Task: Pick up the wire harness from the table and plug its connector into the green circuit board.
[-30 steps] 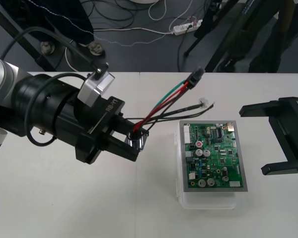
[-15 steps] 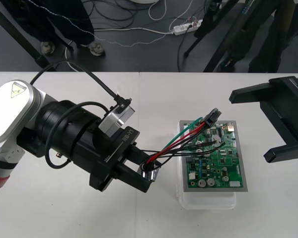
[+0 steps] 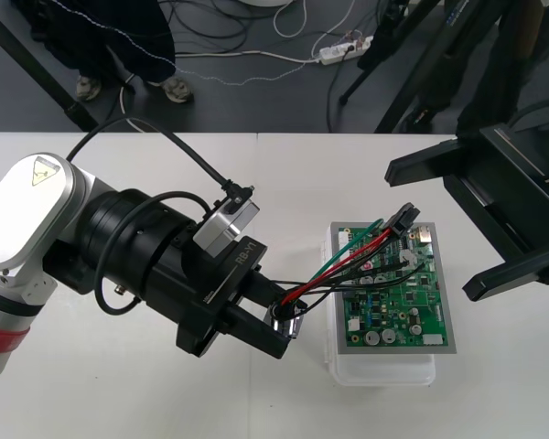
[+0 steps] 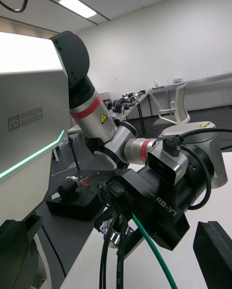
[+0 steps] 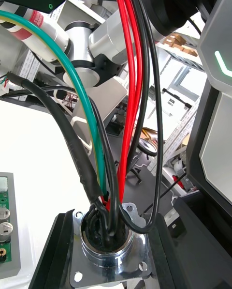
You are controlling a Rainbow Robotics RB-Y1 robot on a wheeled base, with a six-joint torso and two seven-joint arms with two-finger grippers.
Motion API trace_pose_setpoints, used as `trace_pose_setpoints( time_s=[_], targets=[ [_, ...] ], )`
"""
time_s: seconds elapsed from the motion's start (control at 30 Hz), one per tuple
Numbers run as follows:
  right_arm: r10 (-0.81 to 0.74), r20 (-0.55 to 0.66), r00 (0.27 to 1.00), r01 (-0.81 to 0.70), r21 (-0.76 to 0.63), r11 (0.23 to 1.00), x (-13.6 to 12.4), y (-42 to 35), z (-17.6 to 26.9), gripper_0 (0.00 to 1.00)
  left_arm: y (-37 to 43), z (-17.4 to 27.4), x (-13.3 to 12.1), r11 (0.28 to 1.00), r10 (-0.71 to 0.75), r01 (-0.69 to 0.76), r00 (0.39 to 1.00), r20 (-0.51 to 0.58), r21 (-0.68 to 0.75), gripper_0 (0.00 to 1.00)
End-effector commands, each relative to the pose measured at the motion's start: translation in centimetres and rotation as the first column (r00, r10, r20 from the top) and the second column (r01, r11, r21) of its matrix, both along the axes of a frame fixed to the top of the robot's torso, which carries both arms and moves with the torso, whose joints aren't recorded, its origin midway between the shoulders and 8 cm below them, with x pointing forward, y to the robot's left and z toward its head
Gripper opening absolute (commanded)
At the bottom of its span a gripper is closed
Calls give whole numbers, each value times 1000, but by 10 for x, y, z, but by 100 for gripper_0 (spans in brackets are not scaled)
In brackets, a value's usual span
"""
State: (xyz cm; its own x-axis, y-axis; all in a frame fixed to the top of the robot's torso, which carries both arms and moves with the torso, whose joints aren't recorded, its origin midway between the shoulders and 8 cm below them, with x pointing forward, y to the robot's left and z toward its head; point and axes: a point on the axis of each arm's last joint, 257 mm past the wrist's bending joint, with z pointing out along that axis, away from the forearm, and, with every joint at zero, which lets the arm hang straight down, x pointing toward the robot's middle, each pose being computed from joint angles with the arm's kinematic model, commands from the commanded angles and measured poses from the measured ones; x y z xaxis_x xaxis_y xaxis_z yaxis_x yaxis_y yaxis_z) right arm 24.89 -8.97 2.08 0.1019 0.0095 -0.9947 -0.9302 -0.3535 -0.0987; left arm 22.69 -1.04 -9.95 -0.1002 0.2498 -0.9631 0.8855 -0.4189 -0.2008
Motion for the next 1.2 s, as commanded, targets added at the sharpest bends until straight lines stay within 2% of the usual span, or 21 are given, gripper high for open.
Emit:
trace_pose_setpoints(
  time_s=[0.03,1.2],
  targets=[
    [53,-23,998,-53,21,998,-7,11,12,100,-5,0,-20,999,-47,48,998,-40,8,0],
    [114,-2,993,-114,18,993,-33,20,10,100,-7,0,-22,999,-48,48,998,-48,-3,0]
  ],
)
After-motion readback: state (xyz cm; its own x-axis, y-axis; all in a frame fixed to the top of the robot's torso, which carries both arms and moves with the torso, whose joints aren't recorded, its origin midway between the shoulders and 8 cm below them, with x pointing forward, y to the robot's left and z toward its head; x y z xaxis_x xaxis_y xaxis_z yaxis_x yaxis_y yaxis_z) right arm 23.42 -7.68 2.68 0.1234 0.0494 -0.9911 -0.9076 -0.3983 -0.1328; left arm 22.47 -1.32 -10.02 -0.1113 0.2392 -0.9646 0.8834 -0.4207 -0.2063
